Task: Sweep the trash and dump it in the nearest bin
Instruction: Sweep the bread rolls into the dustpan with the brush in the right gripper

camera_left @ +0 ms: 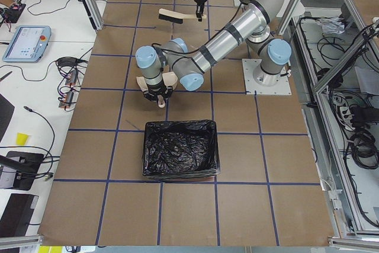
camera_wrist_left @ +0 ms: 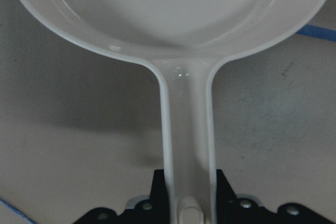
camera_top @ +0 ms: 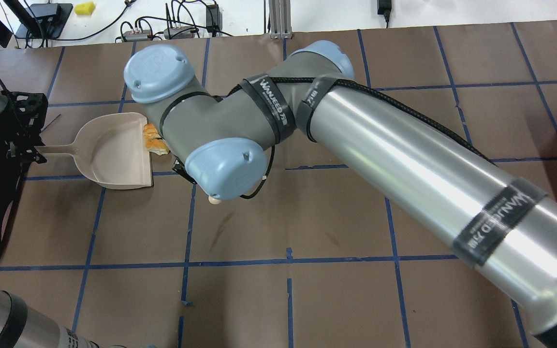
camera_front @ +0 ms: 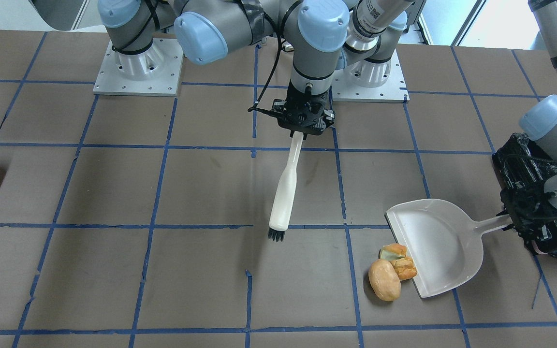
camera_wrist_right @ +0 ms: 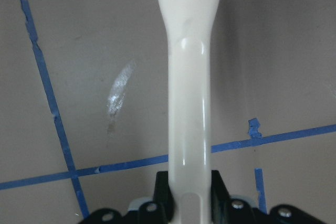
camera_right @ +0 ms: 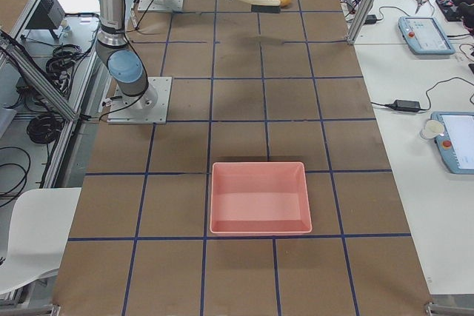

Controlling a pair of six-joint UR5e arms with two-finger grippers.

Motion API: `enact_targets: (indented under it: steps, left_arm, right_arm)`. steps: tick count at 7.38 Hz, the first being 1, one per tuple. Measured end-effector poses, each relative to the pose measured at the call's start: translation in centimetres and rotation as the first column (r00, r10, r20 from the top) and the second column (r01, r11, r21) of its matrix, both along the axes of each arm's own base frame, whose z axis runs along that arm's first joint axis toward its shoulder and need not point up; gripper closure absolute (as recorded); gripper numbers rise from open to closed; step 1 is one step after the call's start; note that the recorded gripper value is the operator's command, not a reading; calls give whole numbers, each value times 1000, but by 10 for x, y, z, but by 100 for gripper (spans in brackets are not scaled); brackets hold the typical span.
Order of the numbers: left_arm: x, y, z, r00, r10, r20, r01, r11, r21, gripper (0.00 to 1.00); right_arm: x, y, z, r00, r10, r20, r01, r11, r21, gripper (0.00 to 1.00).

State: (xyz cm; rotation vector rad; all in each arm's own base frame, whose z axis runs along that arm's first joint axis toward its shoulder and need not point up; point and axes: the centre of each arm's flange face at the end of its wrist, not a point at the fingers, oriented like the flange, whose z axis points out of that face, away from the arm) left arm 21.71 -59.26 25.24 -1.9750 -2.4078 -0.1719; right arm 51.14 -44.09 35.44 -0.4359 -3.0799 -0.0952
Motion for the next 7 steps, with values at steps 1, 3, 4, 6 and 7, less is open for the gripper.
enact_targets:
  steps: [1, 3, 4, 6, 7]
  left_arm:
    - [0, 0, 0, 1000, 0, 1, 0, 1000, -1, 99]
    - [0, 0, 0, 1000, 1, 1, -1, 1000, -2, 99]
    - [0, 0, 0, 1000, 2, 1, -2, 1000, -1, 99]
    - [0, 1, 0, 1000, 4, 1, -4, 1000, -1, 99]
    - [0, 1, -1, 1000, 7, 1, -7, 1000, -1, 99]
  right_arm:
    - [15, -13, -5, 999, -41, 25, 40, 999, 24, 100]
    - [43, -39, -23, 992, -110, 69, 107, 993, 46, 100]
    - [60, -56, -34, 993, -101, 63, 99, 994, 39, 100]
    - [79, -79, -44, 1000, -19, 5, 19, 999, 29, 100]
    - [86, -90, -53, 1000, 20, -12, -19, 999, 27, 100]
